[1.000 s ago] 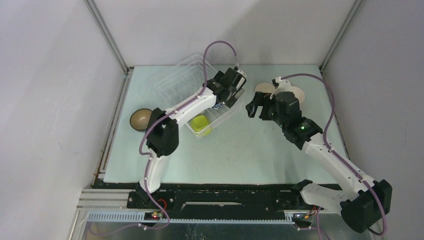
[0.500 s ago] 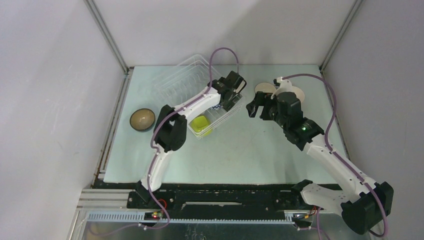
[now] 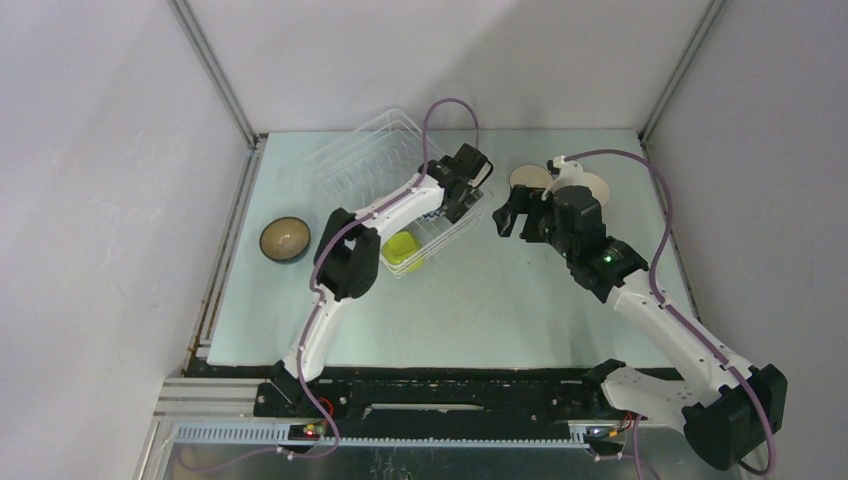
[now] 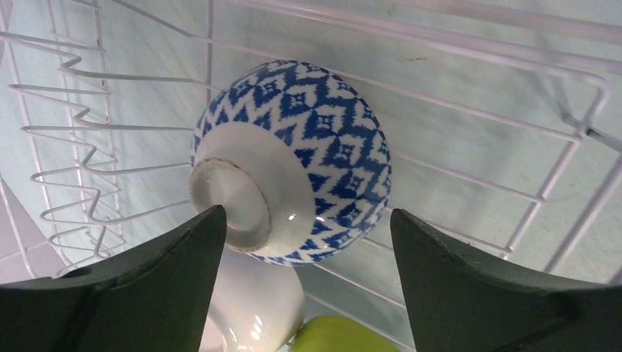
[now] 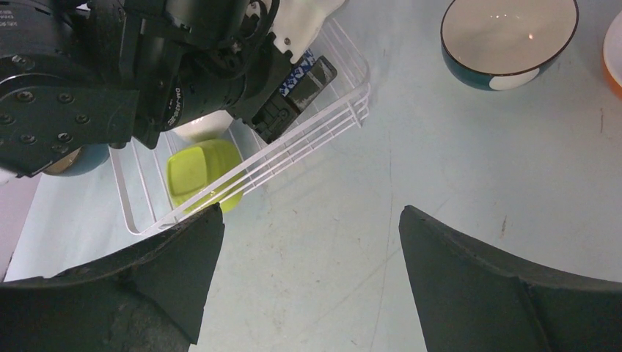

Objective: Unload the bowls from the dish rack

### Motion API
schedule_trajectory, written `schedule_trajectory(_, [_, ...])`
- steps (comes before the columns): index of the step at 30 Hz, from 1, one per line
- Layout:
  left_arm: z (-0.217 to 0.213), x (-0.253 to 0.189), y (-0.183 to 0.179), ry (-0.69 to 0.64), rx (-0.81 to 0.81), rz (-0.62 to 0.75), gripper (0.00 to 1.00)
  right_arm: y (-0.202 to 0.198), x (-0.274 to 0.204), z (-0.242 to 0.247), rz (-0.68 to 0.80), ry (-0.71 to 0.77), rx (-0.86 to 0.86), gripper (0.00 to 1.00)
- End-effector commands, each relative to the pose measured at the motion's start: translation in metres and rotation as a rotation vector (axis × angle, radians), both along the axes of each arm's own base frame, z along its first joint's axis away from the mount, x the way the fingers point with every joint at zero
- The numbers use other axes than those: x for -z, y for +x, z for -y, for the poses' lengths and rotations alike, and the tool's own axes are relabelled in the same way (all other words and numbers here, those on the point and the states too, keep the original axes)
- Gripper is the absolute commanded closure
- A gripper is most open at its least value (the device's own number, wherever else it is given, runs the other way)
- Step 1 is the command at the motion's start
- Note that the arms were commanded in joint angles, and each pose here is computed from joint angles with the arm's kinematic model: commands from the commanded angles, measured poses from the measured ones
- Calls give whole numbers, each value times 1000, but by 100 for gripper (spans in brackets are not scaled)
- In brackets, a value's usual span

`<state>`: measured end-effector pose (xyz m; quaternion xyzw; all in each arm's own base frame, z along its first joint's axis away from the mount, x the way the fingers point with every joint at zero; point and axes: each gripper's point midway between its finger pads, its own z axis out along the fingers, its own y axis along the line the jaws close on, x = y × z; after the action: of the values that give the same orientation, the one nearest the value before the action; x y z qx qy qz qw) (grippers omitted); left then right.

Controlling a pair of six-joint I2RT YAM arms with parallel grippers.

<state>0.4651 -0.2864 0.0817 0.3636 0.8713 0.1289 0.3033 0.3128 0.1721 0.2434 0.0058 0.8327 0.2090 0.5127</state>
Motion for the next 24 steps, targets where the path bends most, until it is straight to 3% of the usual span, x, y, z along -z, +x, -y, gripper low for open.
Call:
schedule_trajectory(1, [-8,-13,21,22,-37,59,13,2,-11,-2,44,12,-1,3])
schedule_trajectory(24, [-20,-6,35,91,-118,157,9,4,-11,-3,48,12,-5,3])
